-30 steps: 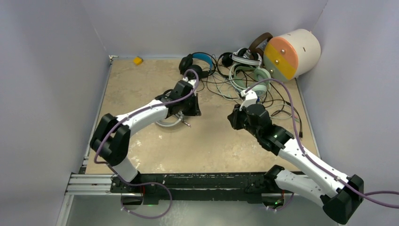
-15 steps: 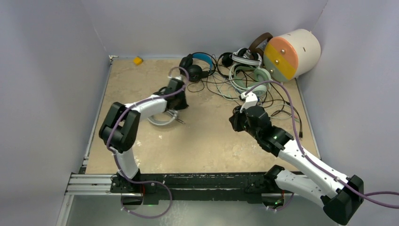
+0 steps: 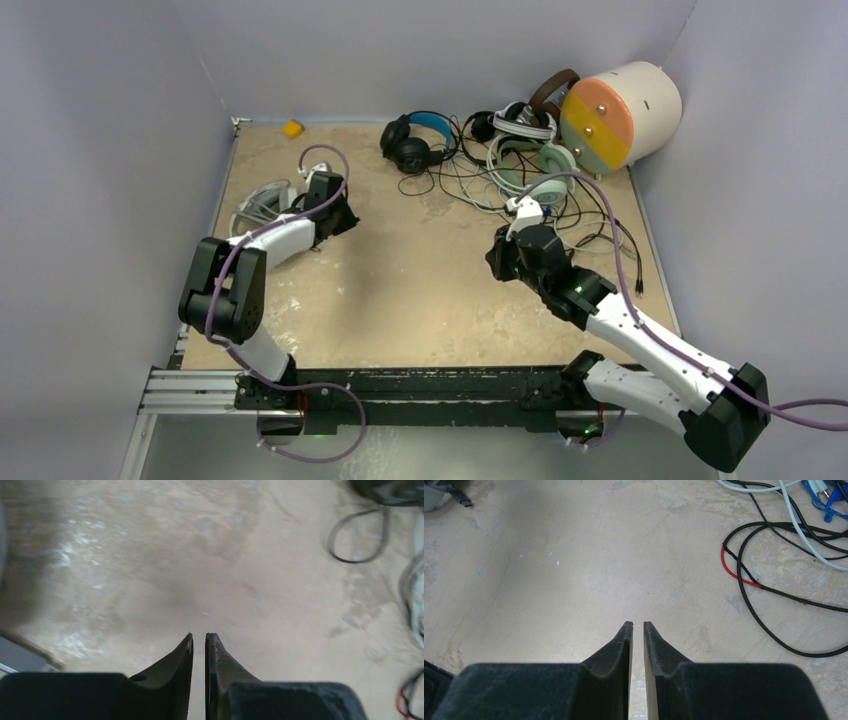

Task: Wrap the headphones
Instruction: Move the headphones to the center of the board.

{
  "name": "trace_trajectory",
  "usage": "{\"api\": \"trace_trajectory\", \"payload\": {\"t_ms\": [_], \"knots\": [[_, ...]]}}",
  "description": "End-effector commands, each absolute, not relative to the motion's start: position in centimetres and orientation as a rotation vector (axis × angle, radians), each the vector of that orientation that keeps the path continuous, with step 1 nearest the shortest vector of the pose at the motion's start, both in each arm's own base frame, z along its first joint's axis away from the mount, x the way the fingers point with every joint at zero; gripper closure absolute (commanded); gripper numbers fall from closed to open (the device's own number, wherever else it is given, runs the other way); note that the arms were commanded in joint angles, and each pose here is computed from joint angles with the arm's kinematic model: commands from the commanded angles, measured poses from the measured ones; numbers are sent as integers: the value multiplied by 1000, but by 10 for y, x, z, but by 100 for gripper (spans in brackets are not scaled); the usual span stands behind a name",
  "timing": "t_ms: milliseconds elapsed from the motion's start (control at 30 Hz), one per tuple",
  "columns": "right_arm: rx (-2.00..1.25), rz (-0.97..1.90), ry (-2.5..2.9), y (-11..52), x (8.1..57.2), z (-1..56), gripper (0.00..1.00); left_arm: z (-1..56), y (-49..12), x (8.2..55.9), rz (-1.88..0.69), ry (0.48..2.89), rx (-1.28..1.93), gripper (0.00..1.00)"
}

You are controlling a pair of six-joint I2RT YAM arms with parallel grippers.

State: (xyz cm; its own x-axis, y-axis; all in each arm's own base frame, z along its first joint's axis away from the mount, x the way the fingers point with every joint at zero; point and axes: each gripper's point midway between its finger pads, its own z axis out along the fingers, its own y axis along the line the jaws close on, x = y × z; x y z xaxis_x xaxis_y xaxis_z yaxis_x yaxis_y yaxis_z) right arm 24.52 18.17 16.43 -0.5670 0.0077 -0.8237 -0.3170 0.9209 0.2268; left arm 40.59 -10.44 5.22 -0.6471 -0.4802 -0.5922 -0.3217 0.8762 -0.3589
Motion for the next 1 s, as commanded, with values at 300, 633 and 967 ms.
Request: {"api": "trace_trajectory", "payload": {"t_ms": [300,633,967], "knots": [[-303,370,2074,188,265,168,84,187,-220,329,-701,1863,135,48],[-32,174,2237,145,351,182,76,151,-239,318,-724,1867,231,21],[260,40,2161,85,417,196,33,132,-225,323,-685,1847,103,20]]}}
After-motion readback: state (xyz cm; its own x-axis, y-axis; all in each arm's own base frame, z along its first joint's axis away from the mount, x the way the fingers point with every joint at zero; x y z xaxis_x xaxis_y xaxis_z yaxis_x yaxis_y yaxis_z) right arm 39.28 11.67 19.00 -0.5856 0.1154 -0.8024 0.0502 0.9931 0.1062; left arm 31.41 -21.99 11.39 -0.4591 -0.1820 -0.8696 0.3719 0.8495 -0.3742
